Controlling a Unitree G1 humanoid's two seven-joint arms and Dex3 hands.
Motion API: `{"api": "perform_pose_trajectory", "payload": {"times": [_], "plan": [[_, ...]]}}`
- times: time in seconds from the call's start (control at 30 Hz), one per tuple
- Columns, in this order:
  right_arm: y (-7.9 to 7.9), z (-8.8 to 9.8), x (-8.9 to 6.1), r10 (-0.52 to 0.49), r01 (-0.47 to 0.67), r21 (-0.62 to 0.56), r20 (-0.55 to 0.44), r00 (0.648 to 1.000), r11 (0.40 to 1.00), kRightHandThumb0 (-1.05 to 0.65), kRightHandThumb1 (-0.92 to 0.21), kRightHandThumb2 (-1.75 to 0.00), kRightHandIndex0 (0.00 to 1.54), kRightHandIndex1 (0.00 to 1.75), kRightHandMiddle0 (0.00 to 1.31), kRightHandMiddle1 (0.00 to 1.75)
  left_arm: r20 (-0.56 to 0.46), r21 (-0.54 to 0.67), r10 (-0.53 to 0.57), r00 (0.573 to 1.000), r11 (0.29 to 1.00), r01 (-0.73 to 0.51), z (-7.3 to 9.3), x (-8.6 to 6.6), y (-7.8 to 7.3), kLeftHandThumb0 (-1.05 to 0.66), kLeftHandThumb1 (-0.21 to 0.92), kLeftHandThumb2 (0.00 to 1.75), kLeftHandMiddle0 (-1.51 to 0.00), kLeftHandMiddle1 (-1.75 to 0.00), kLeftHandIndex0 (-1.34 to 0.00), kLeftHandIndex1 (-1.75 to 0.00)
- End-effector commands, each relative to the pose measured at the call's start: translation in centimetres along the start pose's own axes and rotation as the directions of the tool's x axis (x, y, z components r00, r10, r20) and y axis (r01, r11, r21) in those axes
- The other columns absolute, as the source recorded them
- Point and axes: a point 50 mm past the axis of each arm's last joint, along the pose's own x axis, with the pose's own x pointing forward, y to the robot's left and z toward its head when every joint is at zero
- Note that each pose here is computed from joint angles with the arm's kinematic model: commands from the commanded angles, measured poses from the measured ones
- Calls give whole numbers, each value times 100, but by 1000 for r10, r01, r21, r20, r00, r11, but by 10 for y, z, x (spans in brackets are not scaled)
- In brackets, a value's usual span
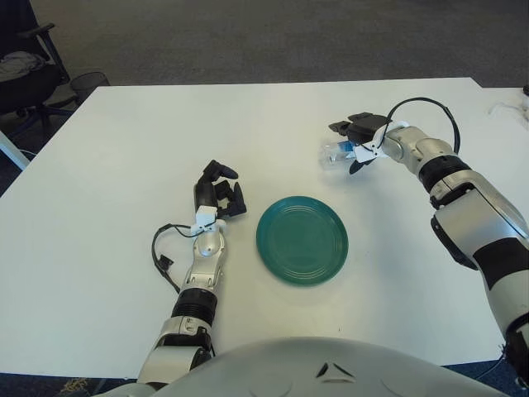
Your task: Put the bottle into the plate.
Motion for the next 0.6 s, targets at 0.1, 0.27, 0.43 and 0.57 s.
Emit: {"api": "perform_pose_trajectory", "payload": {"times": [0.1, 0.27, 0.43, 0.57], "plan": [[-5, 2, 1, -14, 14, -21, 5, 1000, 1000, -105, -90, -1, 0, 0, 0, 0, -108, 28, 16, 994, 1000, -13, -22, -13, 7, -56, 11, 156, -124, -175, -78, -175], [-4, 3, 2, -15, 15, -22, 9, 1000, 1000, -105, -90, -1, 0, 0, 0, 0, -112, 19, 17, 994, 1000, -15, -22, -13, 6, -54, 15, 152, -123, -175, -75, -175], [-2, 8, 4, -7, 7, -20, 16, 1000, 1000, -105, -90, -1, 0, 0, 0, 0, -116, 16, 20, 993, 1000, -19, -23, -13, 6, -53, 17, 150, -122, -175, -73, -175], [4, 11, 6, 9, -9, -18, 17, 1000, 1000, -105, -90, -1, 0, 0, 0, 0, -115, 20, 23, 993, 1000, -20, -23, -14, 6, -54, 15, 152, -122, -175, -75, -175]]}}
